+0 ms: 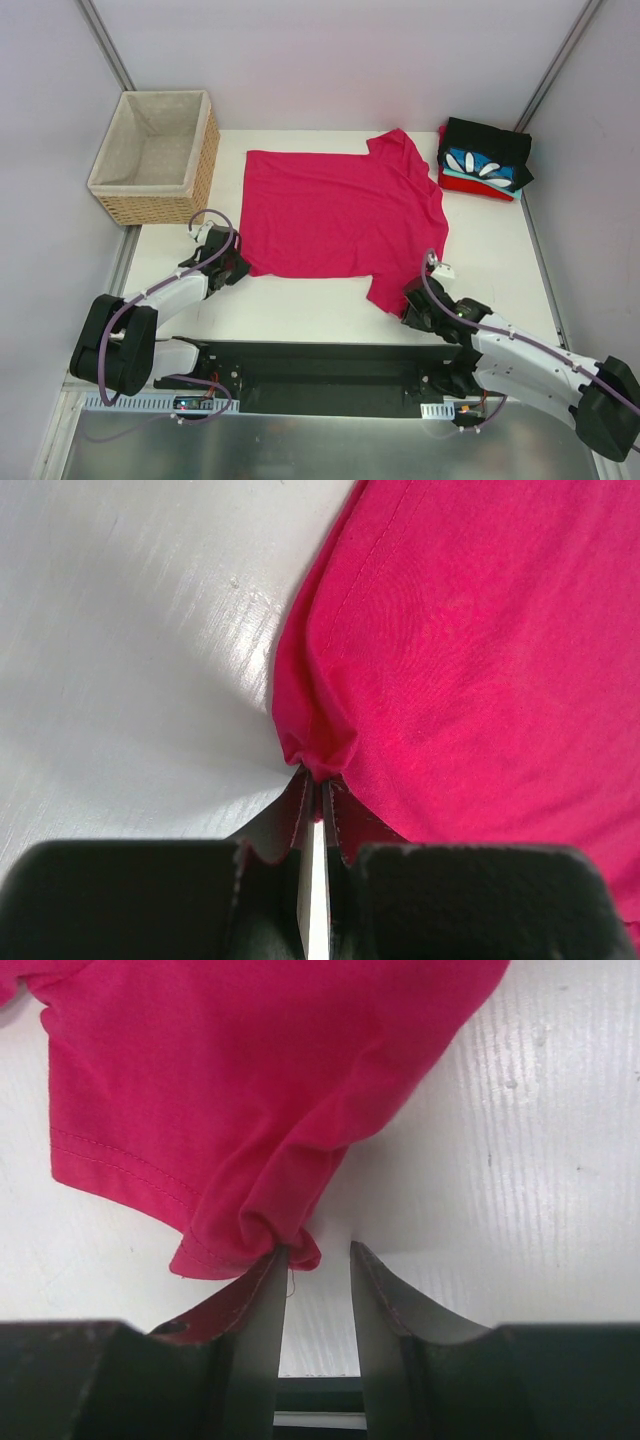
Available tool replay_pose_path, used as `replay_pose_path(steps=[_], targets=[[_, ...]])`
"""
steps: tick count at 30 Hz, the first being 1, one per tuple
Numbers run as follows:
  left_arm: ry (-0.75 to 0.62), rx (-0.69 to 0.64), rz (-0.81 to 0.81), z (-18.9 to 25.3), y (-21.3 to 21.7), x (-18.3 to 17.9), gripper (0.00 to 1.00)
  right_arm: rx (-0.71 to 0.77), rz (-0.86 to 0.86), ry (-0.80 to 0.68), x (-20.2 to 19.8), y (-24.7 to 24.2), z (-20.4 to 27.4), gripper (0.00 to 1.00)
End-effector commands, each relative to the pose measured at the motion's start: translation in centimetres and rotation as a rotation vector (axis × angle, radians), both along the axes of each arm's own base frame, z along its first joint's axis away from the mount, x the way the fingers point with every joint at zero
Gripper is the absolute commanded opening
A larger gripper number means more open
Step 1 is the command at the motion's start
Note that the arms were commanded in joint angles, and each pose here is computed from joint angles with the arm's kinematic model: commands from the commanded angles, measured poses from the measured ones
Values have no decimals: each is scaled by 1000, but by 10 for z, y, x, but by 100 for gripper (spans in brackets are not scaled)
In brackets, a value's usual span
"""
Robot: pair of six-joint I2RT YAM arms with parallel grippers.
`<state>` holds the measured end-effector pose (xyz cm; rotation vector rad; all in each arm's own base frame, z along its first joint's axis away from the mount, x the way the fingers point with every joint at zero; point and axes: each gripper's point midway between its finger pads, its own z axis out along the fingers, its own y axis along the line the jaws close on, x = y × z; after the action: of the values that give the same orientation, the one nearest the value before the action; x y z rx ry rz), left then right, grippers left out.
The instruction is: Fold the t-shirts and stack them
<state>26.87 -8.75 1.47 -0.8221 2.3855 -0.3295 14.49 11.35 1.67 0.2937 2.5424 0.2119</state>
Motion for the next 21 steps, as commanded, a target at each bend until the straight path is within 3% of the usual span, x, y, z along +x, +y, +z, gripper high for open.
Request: replay_pose_path(steps=[1,11,21], targets=[[110,40,-26,-19,7,-24,0,53,28,-12,9,18,11,34],[113,33,-34,-19,5,-23,0,66,68,-28,11,24,21,47],[106,38,-39,-17,6,-23,0,81,96,5,16,41,12,45]])
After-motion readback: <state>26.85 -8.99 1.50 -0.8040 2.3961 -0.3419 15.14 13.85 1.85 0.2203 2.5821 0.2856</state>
